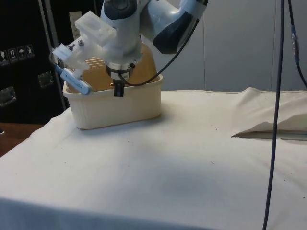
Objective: Open the lid, then close it.
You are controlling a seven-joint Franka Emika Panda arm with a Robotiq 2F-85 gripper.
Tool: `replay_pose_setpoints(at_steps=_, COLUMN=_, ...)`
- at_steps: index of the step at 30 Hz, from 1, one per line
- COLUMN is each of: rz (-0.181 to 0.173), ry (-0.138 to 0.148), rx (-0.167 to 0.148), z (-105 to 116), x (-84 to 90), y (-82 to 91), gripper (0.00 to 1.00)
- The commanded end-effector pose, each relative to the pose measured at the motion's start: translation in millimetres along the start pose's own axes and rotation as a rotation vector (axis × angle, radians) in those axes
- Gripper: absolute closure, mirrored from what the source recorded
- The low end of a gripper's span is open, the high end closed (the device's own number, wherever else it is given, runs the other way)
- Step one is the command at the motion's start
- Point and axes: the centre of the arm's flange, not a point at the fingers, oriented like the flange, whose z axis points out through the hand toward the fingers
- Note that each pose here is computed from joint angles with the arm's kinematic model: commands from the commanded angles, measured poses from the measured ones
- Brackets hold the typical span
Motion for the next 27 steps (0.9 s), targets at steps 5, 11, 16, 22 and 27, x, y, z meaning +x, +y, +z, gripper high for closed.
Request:
replay_pose_setpoints(at_steps=5, rz=0.005, ry=0.010, rx=-0.023, z=1.6, x=0.6, y=0.7, gripper=1.00)
replay_pose_setpoints(at_steps=11, rz=0.006, ry=0.003, rx=-0.054, z=4.6, x=-2.7, y=-2.7, gripper=1.00)
replay_pose_setpoints(at_steps=16, rz=0.015, ry=0.008, rx=-0.091, z=7.3, x=-2.2, y=-4.8, gripper=1.00)
replay_pose_setpoints(at_steps=22, rz=0.019, ry=0.006, rx=-0.103, z=8.5, x=-0.8, y=-4.3, gripper=1.00)
replay_pose_setpoints(at_steps=27, rz=0.020, ry=-0.001, rx=-0.102, z=8.9, x=-0.8, y=-3.4, gripper=1.00)
